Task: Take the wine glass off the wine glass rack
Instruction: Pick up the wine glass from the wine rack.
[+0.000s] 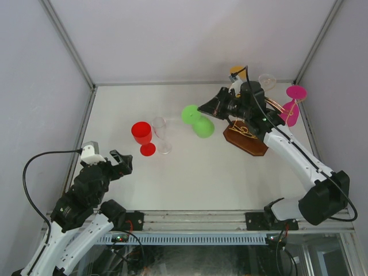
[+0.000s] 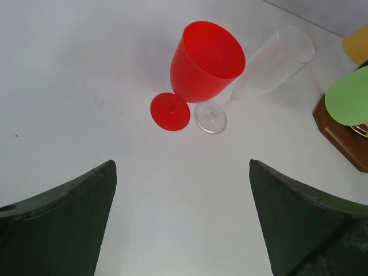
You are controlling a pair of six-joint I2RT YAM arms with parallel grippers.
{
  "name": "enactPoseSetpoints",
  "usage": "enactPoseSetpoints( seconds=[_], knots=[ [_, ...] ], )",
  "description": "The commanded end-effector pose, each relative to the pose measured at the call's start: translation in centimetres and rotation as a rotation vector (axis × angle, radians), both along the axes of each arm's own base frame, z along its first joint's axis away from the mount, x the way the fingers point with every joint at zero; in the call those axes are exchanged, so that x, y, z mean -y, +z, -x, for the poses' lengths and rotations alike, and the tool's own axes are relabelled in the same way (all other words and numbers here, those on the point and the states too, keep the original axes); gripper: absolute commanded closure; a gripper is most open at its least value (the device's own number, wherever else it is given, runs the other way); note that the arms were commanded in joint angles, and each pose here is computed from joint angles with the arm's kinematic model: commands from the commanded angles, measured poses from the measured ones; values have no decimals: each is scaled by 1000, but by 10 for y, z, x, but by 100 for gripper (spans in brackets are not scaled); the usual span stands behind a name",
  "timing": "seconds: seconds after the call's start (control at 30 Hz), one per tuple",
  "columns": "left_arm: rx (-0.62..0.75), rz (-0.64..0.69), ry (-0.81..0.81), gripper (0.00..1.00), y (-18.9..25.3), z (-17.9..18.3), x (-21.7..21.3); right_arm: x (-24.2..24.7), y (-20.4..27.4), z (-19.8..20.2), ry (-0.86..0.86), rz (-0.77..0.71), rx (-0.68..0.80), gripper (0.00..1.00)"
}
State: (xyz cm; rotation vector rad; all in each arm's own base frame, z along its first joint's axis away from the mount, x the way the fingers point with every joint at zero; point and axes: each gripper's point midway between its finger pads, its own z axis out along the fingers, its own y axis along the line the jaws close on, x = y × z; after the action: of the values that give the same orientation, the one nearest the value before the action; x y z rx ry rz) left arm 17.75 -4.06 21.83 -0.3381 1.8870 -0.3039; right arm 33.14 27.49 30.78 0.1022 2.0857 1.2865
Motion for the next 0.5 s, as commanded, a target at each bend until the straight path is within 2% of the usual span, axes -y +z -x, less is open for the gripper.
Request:
enactPoseSetpoints(
  seconds=[0.0, 0.07, 0.13, 0.2, 0.33, 0.47],
  knots=[
    [53, 34, -82, 0, 9, -3, 16, -4, 45, 35, 60, 18, 164, 100],
    [80, 57, -159, 0, 16, -1, 29, -7, 45, 49, 80, 36, 188, 100],
    [134, 81, -309, 0, 29, 4, 54, -8, 45, 63, 103, 33, 203, 100],
    [150, 155, -388, 0, 42, 9, 72, -10, 34, 79, 126, 20, 191, 100],
    [159, 324, -534, 0, 68, 22, 104, -15, 16, 113, 203, -45, 175, 100],
    [253, 615, -620, 0, 90, 24, 131, -16, 2, 134, 207, -102, 198, 100]
  ],
)
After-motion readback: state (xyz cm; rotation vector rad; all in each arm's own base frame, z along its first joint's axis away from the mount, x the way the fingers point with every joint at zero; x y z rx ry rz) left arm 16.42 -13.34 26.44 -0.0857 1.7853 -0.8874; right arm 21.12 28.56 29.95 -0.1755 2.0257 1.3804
